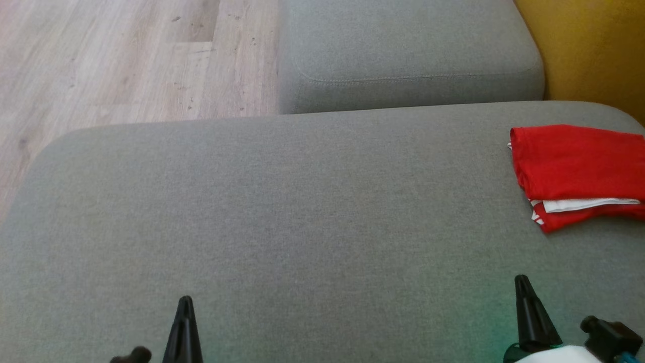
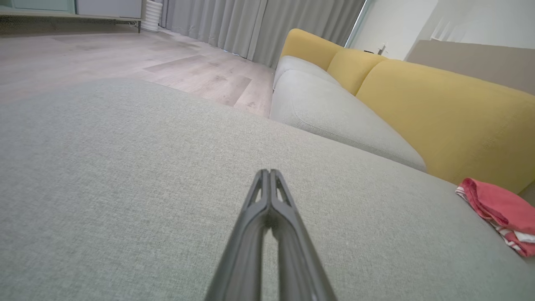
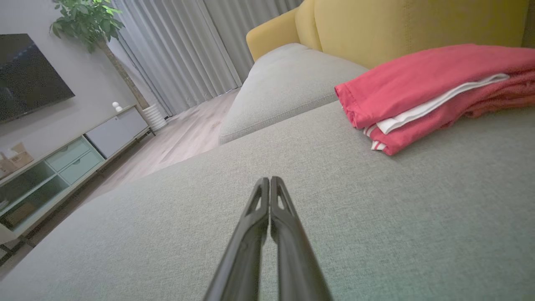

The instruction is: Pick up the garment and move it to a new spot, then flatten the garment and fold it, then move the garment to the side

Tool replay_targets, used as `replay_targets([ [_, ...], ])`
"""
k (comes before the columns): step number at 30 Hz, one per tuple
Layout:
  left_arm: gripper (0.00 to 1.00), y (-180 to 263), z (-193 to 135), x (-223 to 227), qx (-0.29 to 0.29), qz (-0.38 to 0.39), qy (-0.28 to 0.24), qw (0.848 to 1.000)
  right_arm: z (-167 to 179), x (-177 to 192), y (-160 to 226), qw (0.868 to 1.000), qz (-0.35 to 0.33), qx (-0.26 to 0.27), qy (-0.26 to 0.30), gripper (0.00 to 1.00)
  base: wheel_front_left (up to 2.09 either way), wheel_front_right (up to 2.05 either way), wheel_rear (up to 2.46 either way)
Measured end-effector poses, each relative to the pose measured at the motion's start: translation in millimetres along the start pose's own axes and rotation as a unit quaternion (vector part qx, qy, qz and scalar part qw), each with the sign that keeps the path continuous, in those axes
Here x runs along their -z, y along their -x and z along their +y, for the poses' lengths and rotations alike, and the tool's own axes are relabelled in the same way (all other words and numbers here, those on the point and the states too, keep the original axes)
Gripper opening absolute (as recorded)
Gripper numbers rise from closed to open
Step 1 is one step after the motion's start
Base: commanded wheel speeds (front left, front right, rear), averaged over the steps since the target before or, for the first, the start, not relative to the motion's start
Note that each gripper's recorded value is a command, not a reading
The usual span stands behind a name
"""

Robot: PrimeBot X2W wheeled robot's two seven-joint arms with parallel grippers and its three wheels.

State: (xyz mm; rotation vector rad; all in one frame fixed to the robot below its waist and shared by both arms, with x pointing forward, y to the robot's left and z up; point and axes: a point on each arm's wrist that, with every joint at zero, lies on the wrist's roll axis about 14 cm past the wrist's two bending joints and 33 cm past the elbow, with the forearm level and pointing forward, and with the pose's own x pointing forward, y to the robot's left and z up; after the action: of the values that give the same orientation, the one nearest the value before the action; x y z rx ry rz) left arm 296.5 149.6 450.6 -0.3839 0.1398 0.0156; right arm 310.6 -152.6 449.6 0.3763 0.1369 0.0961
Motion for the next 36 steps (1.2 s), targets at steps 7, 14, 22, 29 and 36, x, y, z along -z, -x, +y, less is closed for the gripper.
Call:
replay_targets([
  [7, 0.0, -4.9, 2.3, -0.1, -0.005, 0.007, 0.041, 0.999, -4.3, -2.7, -3.5, 0.999, -0.003, 0.011, -0.041, 0.0, 0.0, 0.0, 0.0],
  [14, 0.0, -8.8, 7.1, 0.7, -0.011, 0.016, 0.086, 0.996, -9.2, -6.1, -7.6, 0.996, -0.007, 0.022, -0.088, 0.0, 0.0, 0.0, 0.0],
  [22, 0.0, -15.6, 10.0, -2.8, -0.015, 0.017, 0.13, 0.991, -14.5, -8.4, -11.3, 0.99, -0.007, 0.032, -0.134, 0.0, 0.0, 0.0, 0.0],
  [29, 0.0, -19.1, 11.7, -2.6, -0.017, 0.022, 0.171, 0.985, -18.5, -10.9, -14.3, 0.984, -0.011, 0.04, -0.174, 0.0, 0.0, 0.0, 0.0],
  [36, 0.0, -26.0, 13.5, -8.3, -0.017, 0.019, 0.211, 0.977, -21.6, -13.2, -17.9, 0.976, -0.013, 0.045, -0.214, 0.0, 0.0, 0.0, 0.0],
])
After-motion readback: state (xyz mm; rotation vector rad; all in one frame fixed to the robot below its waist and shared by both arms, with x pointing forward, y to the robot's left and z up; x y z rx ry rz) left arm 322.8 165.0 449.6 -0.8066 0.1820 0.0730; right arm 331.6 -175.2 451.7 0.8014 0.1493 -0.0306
